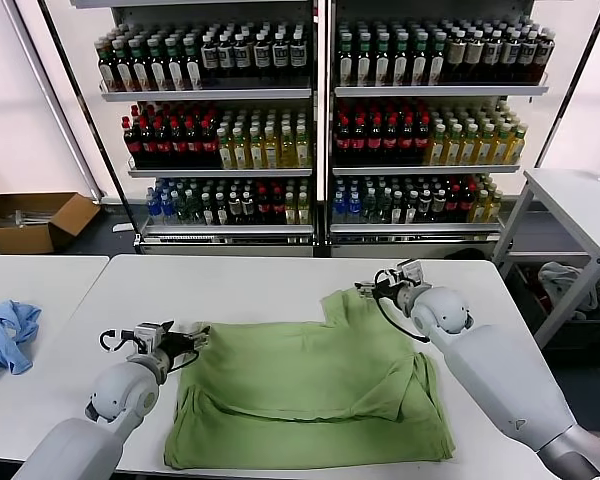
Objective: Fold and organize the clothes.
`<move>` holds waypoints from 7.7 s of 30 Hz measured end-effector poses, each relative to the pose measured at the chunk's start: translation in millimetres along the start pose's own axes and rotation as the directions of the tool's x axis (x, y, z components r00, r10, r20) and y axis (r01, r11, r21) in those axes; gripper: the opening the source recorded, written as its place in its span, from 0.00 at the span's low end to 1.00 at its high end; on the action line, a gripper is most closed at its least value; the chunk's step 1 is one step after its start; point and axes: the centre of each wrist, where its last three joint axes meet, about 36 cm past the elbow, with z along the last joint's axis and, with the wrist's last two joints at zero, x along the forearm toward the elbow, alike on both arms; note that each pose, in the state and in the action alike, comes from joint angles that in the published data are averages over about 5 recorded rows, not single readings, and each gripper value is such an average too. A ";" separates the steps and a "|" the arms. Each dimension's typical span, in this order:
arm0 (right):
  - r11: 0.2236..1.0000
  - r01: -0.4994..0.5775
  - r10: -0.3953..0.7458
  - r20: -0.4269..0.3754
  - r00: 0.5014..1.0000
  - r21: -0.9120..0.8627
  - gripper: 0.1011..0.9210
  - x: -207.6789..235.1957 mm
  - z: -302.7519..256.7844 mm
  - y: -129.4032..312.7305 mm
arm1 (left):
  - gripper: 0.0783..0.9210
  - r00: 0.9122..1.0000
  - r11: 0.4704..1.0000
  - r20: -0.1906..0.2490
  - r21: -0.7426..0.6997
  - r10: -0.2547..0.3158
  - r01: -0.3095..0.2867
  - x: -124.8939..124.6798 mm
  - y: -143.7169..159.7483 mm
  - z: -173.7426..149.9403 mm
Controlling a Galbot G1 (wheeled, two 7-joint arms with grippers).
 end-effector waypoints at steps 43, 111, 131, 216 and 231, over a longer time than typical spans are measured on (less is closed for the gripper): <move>0.999 0.051 -0.051 0.008 0.999 -0.011 0.01 25.6 27.0 2.9 | 0.01 0.991 0.992 0.046 -0.028 0.124 -0.123 23.4 1.6 8.0; 0.997 -0.077 0.076 0.097 0.992 0.002 0.01 261.0 172.7 90.8 | 0.01 0.994 0.952 0.105 -0.299 -0.032 0.063 187.9 -78.9 82.9; 0.964 -0.222 0.232 0.057 0.971 -0.145 0.37 259.6 185.8 107.5 | 0.37 0.994 0.943 0.087 -0.319 -0.065 0.090 187.3 -80.6 90.0; 0.871 -0.407 0.489 0.547 0.680 -0.274 0.88 273.5 211.1 33.8 | 0.05 0.975 0.964 0.204 0.262 -0.091 0.035 159.5 -120.4 170.4; 0.880 -0.389 0.474 0.562 0.678 -0.272 0.88 269.9 202.3 39.0 | 0.05 0.916 0.947 0.287 0.238 -0.282 0.217 157.2 -30.3 109.7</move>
